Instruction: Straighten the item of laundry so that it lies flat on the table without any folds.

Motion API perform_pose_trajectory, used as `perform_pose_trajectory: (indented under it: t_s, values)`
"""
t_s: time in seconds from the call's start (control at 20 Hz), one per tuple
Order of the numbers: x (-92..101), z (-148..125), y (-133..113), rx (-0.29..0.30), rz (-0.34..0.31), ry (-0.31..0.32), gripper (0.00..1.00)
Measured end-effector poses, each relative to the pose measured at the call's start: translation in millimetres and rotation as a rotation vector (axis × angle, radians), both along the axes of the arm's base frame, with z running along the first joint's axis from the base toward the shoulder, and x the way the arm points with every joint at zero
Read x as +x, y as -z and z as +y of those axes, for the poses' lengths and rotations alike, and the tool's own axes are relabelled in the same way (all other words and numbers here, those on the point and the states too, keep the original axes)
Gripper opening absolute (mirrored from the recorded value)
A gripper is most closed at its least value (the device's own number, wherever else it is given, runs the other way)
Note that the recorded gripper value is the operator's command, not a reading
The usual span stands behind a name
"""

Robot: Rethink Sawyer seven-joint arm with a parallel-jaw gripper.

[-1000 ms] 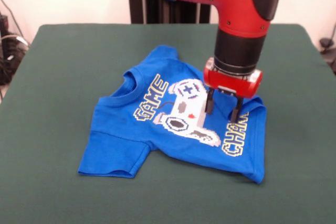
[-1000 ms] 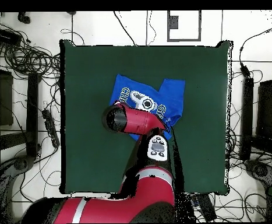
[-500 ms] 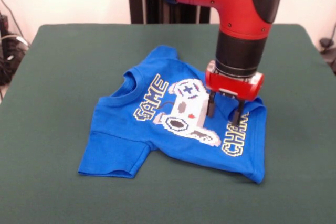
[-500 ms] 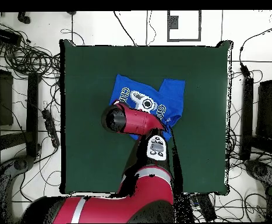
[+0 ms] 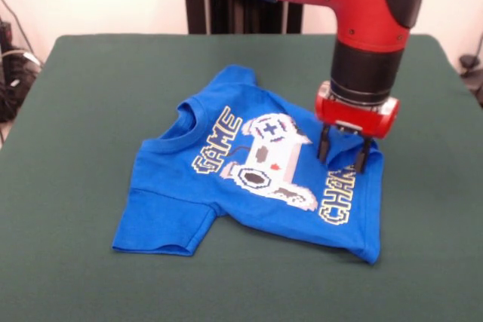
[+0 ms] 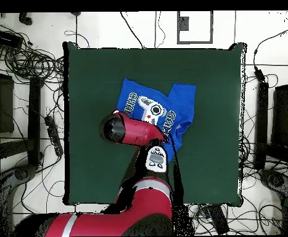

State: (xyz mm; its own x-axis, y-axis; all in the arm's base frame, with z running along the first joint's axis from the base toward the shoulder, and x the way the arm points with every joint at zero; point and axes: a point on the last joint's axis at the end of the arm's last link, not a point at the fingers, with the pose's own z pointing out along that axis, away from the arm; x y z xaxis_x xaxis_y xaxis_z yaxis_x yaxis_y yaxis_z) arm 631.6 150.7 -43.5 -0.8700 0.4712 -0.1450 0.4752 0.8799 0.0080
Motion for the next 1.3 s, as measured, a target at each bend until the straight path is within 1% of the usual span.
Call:
perform_pose_trajectory:
  t_s: [0.1,0.25,0.55,0.6,0.75,0.9,1.3]
  values:
    - [-7.5,9.2,-0.5,0.004,0.010,-0.003,1.00]
    - [-13.7,15.2,-2.8,0.007,0.016,-0.002,1.00]
    - [-16.1,13.5,-4.6,0.005,0.008,0.012,1.00]
    - [-16.3,12.9,-6.3,-0.014,-0.005,0.011,0.00]
    - [-16.4,13.4,-7.2,-0.020,-0.009,0.010,0.00]
    - [-16.7,16.1,-11.0,-0.039,-0.022,0.008,0.00]
    - [-15.8,16.8,-12.2,-0.039,-0.024,0.020,0.00]
